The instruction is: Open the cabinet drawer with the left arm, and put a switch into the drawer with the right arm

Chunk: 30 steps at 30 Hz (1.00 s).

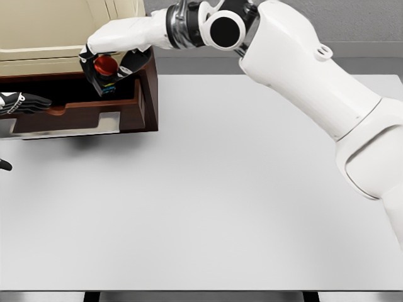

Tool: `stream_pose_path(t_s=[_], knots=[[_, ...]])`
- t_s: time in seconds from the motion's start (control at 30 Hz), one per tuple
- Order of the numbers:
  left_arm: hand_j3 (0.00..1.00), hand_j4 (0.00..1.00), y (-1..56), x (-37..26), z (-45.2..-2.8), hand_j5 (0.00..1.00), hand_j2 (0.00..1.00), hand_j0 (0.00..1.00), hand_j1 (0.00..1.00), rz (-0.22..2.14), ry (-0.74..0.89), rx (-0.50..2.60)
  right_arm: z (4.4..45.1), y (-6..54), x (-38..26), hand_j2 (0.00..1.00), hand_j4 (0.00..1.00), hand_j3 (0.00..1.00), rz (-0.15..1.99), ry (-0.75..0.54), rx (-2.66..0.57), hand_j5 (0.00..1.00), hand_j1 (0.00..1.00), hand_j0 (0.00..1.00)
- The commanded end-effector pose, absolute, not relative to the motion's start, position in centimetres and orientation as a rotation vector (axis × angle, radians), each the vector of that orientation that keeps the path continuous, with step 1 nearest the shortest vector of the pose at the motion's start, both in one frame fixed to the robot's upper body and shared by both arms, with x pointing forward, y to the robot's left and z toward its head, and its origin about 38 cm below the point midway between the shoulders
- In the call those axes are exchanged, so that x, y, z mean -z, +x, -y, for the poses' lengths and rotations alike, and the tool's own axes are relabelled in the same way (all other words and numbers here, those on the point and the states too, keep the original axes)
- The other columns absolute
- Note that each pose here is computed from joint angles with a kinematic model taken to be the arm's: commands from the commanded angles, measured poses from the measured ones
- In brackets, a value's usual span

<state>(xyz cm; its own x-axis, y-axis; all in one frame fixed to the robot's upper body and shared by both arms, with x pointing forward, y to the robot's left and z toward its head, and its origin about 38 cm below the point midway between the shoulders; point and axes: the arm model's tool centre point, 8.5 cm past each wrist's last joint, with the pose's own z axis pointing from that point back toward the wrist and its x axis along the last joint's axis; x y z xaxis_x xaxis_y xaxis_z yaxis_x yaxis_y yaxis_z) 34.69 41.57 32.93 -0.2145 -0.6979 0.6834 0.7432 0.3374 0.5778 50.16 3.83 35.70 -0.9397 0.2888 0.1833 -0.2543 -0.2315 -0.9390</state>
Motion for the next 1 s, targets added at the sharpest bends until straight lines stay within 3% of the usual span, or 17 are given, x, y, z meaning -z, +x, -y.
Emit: stream_pose_path(t_s=[0.0,0.03,0.07,0.33,0.43,0.53,0.67,0.77,0.97], knots=[[1.0,1.0,34.7,-33.0,-41.6,1.0,1.0,1.0,1.0,1.209,-0.051,1.315,-3.8,50.4,-35.6,0.64,0.64,0.64,1.683,-0.038,-2.211,0.64,0.64,0.64],[1.0,1.0,34.7,-33.0,-41.6,1.0,1.0,1.0,1.0,1.209,-0.051,1.315,-3.7,50.6,-35.5,0.85,0.85,0.85,1.674,-0.044,-2.202,0.85,0.85,0.85],[1.0,1.0,34.7,-33.0,-41.6,1.0,1.0,1.0,1.0,1.209,-0.051,1.315,-3.5,50.8,-35.4,1.0,1.0,1.0,1.666,-0.047,-2.194,1.0,1.0,1.0],[1.0,1.0,34.7,-33.0,-41.6,1.0,1.0,1.0,1.0,1.208,-0.052,1.315,-3.9,50.0,-35.9,1.0,1.0,1.0,1.698,-0.032,-2.22,1.0,1.0,1.0],[1.0,1.0,34.7,-32.9,-41.6,1.0,1.0,1.0,1.0,1.204,-0.051,1.315,-3.3,48.0,-36.6,1.0,1.0,1.0,1.805,0.019,-2.335,1.0,1.0,1.0],[1.0,1.0,34.7,-33.1,-41.7,1.0,1.0,1.0,1.0,1.207,-0.047,1.314,3.1,46.9,-35.5,1.0,1.0,1.0,1.825,-0.005,-2.407,1.0,1.0,1.0],[1.0,1.0,34.8,-34.6,-41.3,1.0,1.0,1.0,1.0,1.269,-0.033,1.339,17.1,49.4,-30.3,1.0,1.0,1.0,1.602,-0.128,-2.216,1.0,1.0,1.0],[1.0,1.0,33.8,-38.6,-39.0,1.0,1.0,1.0,1.0,1.617,-0.091,1.543,27.4,48.9,-27.9,1.0,1.0,1.0,1.541,-0.226,-1.992,1.0,1.0,1.0],[1.0,1.0,35.0,-36.4,-34.3,1.0,1.0,1.0,1.0,1.779,-0.301,1.59,34.1,48.2,-23.7,1.0,1.0,1.0,1.398,-0.248,-1.855,1.0,1.0,1.0]])
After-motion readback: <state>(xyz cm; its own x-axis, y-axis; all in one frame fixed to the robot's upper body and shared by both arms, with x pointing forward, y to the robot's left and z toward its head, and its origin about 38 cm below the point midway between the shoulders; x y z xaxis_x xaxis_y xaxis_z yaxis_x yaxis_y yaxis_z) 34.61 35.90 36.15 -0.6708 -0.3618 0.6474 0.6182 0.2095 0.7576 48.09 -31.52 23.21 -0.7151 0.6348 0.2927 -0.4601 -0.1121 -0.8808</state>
